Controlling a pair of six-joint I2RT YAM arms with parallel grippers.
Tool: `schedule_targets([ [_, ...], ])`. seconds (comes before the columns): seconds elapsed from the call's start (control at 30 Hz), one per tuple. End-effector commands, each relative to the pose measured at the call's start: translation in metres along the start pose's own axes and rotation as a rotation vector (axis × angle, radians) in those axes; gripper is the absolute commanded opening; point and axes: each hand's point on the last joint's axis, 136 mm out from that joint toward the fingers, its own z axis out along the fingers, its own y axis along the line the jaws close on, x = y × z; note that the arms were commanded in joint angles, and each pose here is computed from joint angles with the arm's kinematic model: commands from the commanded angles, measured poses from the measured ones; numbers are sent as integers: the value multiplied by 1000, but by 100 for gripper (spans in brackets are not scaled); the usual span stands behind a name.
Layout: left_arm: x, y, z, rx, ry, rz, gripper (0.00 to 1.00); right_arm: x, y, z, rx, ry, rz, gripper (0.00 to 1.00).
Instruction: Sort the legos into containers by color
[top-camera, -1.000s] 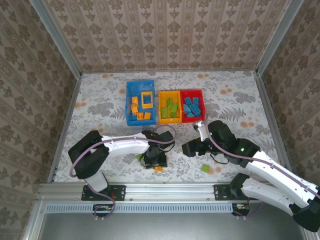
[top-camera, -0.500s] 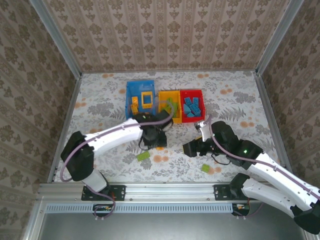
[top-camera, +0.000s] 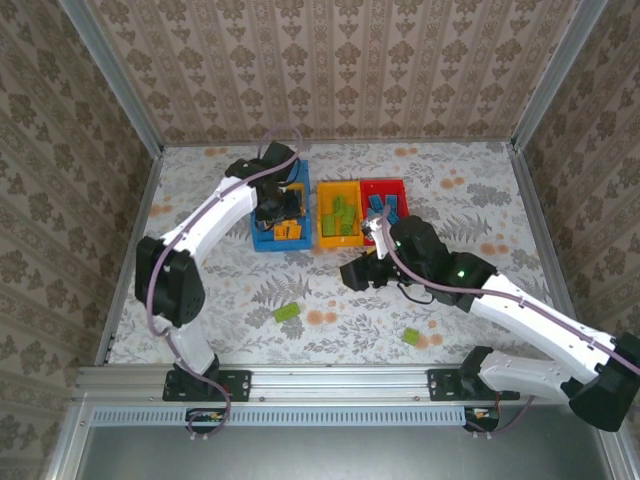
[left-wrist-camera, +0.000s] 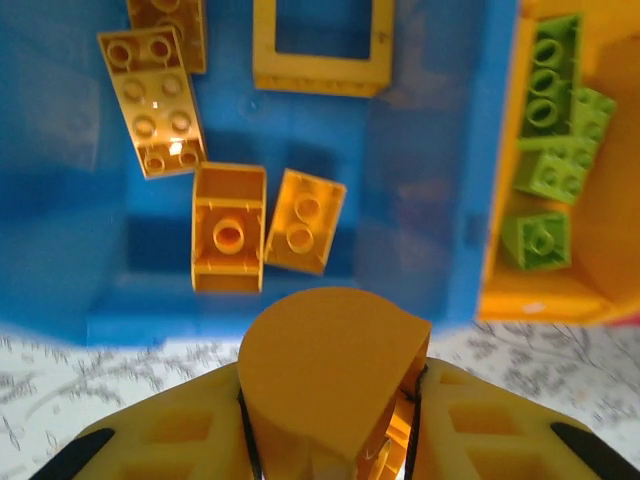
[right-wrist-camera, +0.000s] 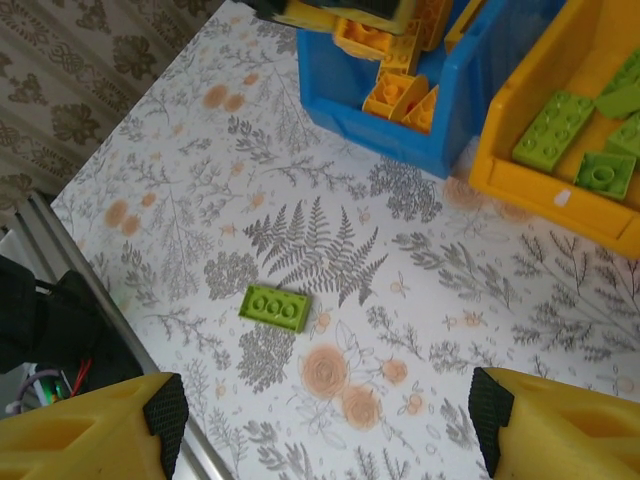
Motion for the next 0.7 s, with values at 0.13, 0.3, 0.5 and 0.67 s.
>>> schedule_targets([
  [0.13, -27, 5, 37, -48, 40, 61, 32, -18, 0, 4, 30, -53, -23, 77],
  [0.3, -26, 8, 60, -64, 80, 64, 34, -16, -4, 6, 45, -53, -14, 77],
  [0.5, -21, 17, 78, -86, 123, 59, 39, -12, -7, 11, 57, -40, -6, 78],
  [0.67, -22, 17, 74, -85, 115, 56, 51, -5, -13, 12, 86, -14, -3, 78],
])
